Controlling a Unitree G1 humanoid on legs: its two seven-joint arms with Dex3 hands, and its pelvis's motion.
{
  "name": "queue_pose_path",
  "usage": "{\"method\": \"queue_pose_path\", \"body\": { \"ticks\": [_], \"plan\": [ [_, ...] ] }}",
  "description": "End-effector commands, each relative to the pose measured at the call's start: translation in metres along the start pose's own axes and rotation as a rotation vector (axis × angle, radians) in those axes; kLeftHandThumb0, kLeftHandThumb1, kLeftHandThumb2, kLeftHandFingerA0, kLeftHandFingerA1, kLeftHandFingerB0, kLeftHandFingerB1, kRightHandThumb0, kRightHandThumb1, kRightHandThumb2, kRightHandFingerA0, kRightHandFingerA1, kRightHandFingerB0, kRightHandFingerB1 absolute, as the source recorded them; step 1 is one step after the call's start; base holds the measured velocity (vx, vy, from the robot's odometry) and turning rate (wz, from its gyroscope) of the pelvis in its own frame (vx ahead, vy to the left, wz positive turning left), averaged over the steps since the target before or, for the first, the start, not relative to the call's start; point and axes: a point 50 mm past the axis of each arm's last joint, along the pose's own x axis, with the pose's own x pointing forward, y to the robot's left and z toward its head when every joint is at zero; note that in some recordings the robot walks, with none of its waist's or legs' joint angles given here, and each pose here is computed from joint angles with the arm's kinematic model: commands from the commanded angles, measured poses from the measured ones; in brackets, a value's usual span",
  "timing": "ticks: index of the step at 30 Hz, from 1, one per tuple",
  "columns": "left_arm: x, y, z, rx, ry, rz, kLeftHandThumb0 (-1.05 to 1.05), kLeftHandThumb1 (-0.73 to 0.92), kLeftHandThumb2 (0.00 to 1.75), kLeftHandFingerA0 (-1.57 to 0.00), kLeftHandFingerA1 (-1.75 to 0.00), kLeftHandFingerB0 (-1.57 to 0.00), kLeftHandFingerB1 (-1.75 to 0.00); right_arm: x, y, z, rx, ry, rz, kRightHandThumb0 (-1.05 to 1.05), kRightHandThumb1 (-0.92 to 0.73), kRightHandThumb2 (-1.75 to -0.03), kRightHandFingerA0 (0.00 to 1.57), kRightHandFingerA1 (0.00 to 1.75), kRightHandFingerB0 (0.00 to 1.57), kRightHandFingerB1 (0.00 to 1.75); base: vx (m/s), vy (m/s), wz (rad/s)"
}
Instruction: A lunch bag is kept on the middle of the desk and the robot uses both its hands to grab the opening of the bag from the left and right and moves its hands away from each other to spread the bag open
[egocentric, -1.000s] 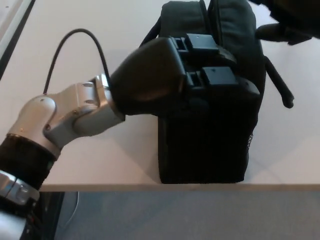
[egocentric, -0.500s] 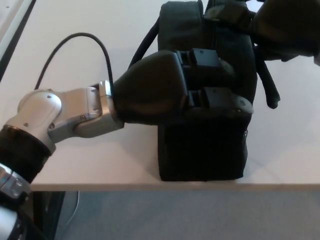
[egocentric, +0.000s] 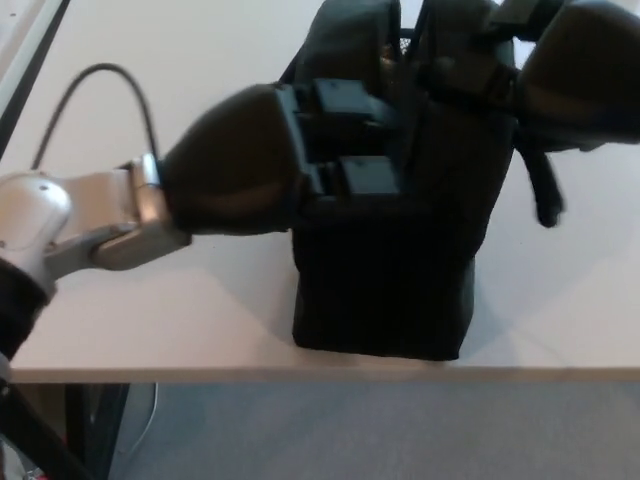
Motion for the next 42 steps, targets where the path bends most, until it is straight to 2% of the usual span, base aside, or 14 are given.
{"method": "queue_pose_path", "body": {
  "ticks": [1,2,3,5,7,11,12,13,19,24,26,31,39,42],
  "plan": [
    [-0.043,-0.007,-0.014,0.059,0.169,0.014,-0.15,0.30,0.94,-1.05,-1.24,-1.01,-1.02,-0.015,0.019,0.012,0.037,-0.060,0.060,-0.39,-0.61,-0.59,0.48,0.38,0.30,0.31,0.00,0.000,0.00],
    [-0.046,-0.008,-0.015,0.065,0.178,0.013,-0.15,0.30,0.94,-1.05,-1.24,-1.01,-1.02,-0.015,0.019,0.012,0.039,-0.060,0.060,-0.39,-0.61,-0.59,0.48,0.38,0.30,0.31,0.00,0.000,0.00],
    [-0.057,-0.012,-0.021,0.091,0.239,-0.032,-0.19,0.40,0.77,-1.01,-1.40,-0.99,-0.88,-0.016,0.020,0.013,0.045,-0.064,0.042,-0.39,-0.60,-0.59,0.49,0.39,0.31,0.31,0.00,0.000,0.00],
    [-0.066,-0.017,-0.024,0.095,0.294,-0.052,-0.19,0.41,0.69,-1.01,-1.35,-0.99,-0.87,-0.016,0.019,0.015,0.054,-0.067,0.048,-0.40,-0.61,-0.60,0.47,0.38,0.28,0.31,0.00,0.000,0.00],
    [-0.081,-0.028,-0.027,0.064,0.410,-0.110,-0.18,0.37,0.81,-0.94,-1.46,-0.90,-1.26,-0.016,0.019,0.017,0.063,-0.078,0.047,-0.41,-0.61,-0.60,0.47,0.38,0.32,0.31,0.00,0.000,0.00],
    [-0.101,-0.042,-0.027,0.028,0.555,-0.180,-0.20,0.39,0.79,-0.95,-1.45,-1.01,-0.89,-0.019,0.017,0.021,0.085,-0.098,0.040,-0.39,-0.61,-0.59,0.51,0.37,0.41,0.33,0.00,0.000,0.00],
    [-0.104,-0.044,-0.027,0.016,0.573,-0.185,-0.20,0.39,0.79,-0.95,-1.45,-1.01,-0.89,-0.020,0.017,0.021,0.092,-0.102,0.038,-0.39,-0.61,-0.59,0.51,0.37,0.41,0.33,0.00,0.000,0.00],
    [-0.113,-0.051,-0.024,-0.015,0.641,-0.211,-0.20,0.45,0.53,-0.97,-1.40,-0.99,-0.69,-0.021,0.017,0.023,0.092,-0.115,0.032,-0.38,-0.60,-0.59,0.52,0.38,0.44,0.34,0.00,0.000,0.00],
    [-0.138,-0.068,-0.011,-0.092,0.813,-0.241,-0.16,0.43,0.79,-0.99,-1.26,-0.97,-0.95,-0.027,0.023,0.028,0.114,-0.130,0.035,-0.38,-0.60,-0.58,0.55,0.39,0.44,0.35,0.00,0.000,0.00],
    [-0.148,-0.076,0.000,-0.132,0.853,-0.248,-0.12,0.47,0.61,-1.00,-1.22,-0.96,-0.81,-0.032,0.030,0.033,0.134,-0.145,0.033,-0.38,-0.61,-0.59,0.55,0.39,0.46,0.35,0.00,0.000,0.00],
    [-0.147,-0.079,0.004,-0.168,0.861,-0.237,-0.13,0.50,0.73,-1.01,-1.12,-0.96,-0.78,-0.034,0.034,0.036,0.138,-0.152,0.053,-0.40,-0.63,-0.59,0.53,0.39,0.43,0.34,0.00,0.000,0.00],
    [-0.143,-0.080,0.008,-0.185,0.829,-0.202,-0.12,0.46,0.88,-1.00,-1.14,-0.96,-0.81,-0.035,0.038,0.041,0.158,-0.162,0.040,-0.41,-0.65,-0.59,0.56,0.39,0.42,0.34,0.00,0.000,0.00],
    [-0.130,-0.076,0.006,-0.196,0.777,-0.147,-0.15,0.38,0.97,-1.01,-1.13,-0.94,-0.87,-0.040,0.041,0.042,0.162,-0.168,0.023,-0.41,-0.65,-0.59,0.57,0.40,0.41,0.33,0.00,0.000,0.00],
    [-0.120,-0.067,0.001,-0.173,0.720,-0.085,-0.09,0.46,0.75,-0.91,-1.28,-0.93,-0.74,-0.040,0.037,0.037,0.160,-0.152,0.037,-0.40,-0.66,-0.60,0.53,0.39,0.37,0.33,0.00,0.000,0.00]
  ]
}}
